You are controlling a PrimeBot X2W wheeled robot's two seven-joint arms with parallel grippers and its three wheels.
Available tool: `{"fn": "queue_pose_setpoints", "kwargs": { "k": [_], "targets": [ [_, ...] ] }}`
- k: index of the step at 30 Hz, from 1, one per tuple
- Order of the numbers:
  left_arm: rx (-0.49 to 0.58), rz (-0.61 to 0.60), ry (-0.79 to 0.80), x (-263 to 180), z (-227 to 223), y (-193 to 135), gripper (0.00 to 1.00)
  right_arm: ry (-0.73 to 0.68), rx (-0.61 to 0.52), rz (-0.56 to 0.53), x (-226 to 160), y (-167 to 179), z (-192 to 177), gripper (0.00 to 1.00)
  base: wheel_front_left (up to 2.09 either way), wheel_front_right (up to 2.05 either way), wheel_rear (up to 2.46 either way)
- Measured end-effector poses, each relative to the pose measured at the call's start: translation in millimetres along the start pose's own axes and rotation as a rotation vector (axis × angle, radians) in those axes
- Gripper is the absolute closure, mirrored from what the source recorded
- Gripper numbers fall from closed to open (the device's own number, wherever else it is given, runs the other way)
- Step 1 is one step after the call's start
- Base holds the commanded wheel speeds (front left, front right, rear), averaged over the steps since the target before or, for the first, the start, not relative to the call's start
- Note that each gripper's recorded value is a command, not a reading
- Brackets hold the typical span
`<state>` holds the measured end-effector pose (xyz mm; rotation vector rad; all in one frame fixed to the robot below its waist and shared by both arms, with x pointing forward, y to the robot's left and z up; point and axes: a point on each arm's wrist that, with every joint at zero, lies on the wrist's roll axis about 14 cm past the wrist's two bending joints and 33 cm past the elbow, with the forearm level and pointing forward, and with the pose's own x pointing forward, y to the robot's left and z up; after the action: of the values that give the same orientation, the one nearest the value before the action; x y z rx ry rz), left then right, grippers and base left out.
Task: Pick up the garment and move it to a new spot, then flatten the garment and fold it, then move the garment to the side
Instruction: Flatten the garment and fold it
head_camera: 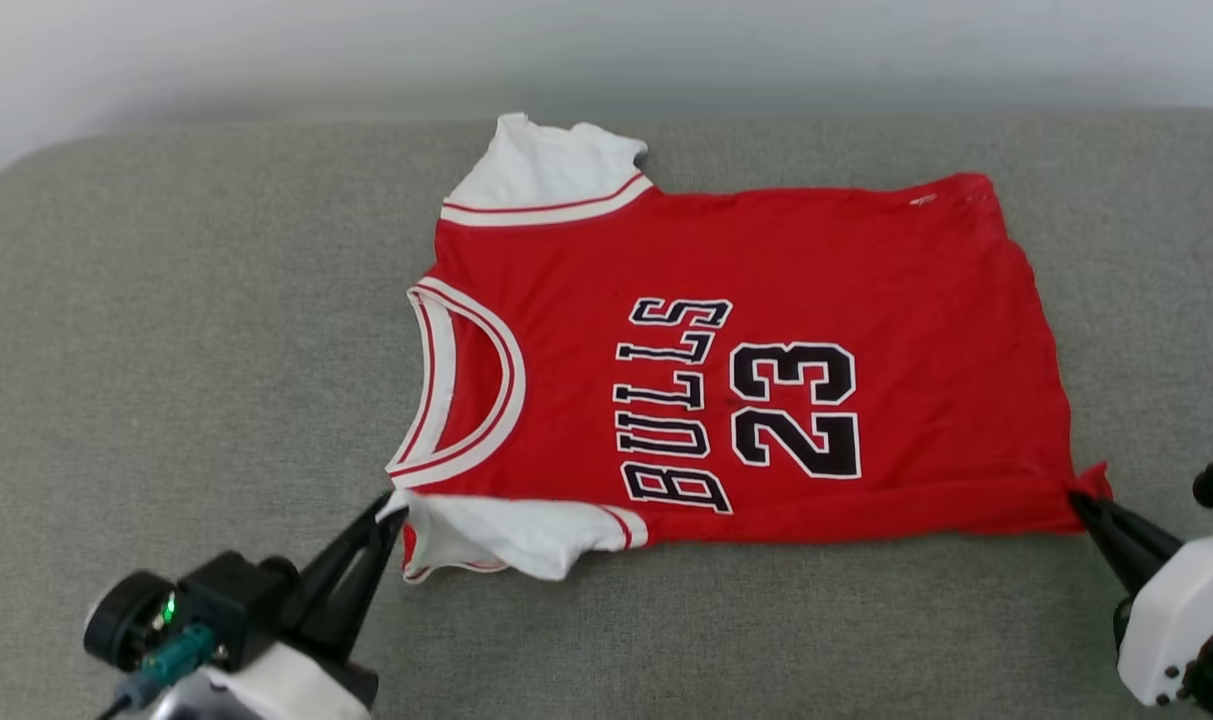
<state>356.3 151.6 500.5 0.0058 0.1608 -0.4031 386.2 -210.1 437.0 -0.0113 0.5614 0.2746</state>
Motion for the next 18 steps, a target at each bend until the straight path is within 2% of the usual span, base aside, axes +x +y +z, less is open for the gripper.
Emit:
{"fn": "queue_pose_setpoints", "kwargs": {
  "k": [9,18],
  "targets": [
    [0.027,-0.001,-0.017,56,3,28,1.0,0.058,-0.074,0.003,42,-9,13,1.0,0.0,0.0,0.0],
    [0.035,0.01,0.063,96,-34,52,1.0,0.155,-0.121,0.007,84,-16,-5,1.0,0.0,0.0,0.0]
  ]
}}
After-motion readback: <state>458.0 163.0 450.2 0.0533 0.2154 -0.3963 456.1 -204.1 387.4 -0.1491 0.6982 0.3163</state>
